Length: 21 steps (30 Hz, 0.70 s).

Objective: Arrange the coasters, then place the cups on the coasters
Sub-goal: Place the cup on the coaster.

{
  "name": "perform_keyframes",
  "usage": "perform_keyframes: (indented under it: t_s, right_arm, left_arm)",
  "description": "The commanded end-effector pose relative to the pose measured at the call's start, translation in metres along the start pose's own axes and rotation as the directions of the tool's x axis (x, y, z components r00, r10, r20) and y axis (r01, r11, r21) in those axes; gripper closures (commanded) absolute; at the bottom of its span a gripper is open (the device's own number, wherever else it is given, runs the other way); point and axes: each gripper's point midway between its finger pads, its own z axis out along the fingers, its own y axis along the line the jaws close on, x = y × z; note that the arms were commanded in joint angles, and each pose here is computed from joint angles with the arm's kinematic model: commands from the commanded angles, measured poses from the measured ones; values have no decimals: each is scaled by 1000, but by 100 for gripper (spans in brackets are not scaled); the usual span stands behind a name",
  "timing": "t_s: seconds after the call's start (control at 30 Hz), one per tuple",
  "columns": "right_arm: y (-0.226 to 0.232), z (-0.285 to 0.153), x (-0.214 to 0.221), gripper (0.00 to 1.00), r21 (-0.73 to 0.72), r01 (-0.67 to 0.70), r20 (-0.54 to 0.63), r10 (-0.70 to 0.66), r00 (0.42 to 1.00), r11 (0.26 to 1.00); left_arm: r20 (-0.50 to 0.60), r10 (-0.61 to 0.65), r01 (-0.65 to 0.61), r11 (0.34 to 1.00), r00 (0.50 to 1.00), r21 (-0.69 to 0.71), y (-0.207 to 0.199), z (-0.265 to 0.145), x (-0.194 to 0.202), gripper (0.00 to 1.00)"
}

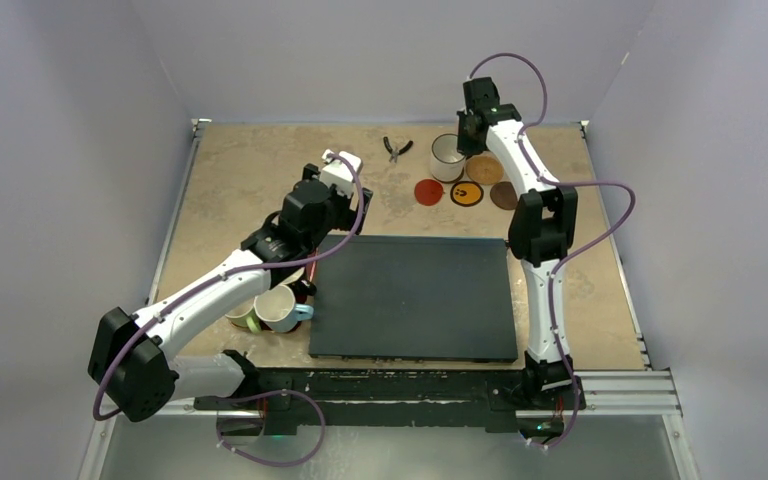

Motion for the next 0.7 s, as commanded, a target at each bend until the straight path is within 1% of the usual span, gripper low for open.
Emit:
perform_keyframes:
  t_s: [0.0,0.67]
  right_arm:
    - [2,-22,-46,100,-38,-17,131,22,991,999]
    - [-2,-10,-44,100,-42,-21,121,26,992,999]
  left_arm:
    - [49,0,1,1000,999,-18,6,1,-19,18]
    - [54,-4,5,1000,999,-18,8,1,-21,18]
